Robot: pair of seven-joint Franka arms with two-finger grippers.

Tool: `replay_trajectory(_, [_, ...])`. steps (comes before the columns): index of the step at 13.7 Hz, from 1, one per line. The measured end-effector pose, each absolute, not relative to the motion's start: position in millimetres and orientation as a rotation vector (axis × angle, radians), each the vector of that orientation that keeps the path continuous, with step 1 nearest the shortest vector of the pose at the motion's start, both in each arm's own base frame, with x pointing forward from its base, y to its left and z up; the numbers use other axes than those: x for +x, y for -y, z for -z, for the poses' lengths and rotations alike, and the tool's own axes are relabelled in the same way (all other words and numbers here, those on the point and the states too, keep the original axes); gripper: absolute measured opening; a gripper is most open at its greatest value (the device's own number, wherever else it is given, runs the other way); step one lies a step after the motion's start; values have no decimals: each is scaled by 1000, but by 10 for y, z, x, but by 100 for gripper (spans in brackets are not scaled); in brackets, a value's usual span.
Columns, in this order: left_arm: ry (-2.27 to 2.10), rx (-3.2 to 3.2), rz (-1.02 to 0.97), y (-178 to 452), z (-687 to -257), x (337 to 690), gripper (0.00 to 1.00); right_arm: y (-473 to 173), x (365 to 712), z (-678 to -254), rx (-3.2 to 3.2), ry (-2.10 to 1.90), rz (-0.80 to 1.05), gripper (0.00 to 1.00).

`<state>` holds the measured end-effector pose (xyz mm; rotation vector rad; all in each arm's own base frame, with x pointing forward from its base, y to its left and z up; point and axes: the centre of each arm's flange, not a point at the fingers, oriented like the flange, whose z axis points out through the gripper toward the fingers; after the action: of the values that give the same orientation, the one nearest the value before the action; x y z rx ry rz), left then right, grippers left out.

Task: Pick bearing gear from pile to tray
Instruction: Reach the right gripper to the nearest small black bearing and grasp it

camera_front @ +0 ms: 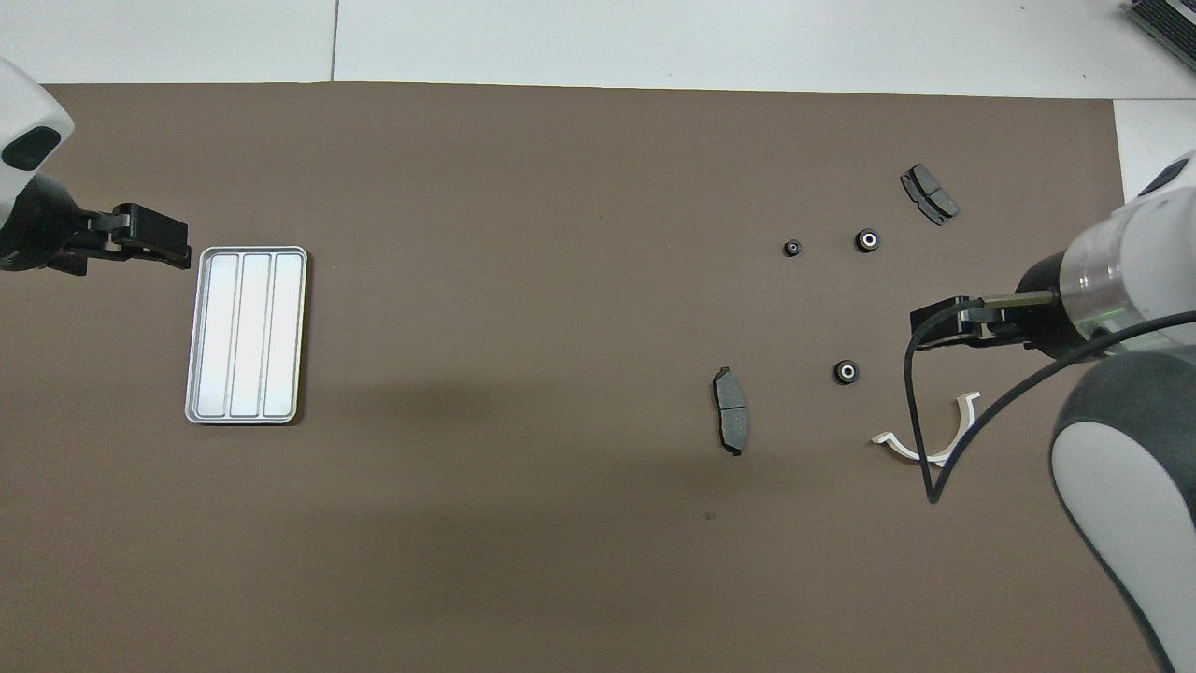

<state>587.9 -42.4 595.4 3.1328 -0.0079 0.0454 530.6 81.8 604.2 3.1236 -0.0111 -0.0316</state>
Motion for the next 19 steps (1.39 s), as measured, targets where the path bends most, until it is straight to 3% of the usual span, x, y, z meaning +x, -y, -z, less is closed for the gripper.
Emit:
replay_trajectory(11, [8,3133,-45,425,-5954,5879,100,-783,5353,-5939,3128,22,-12,100])
replay_trajectory(19, [8,3133,-45,424,-5954,5879,100,-806,5419,-4963,3134,12,-64,100])
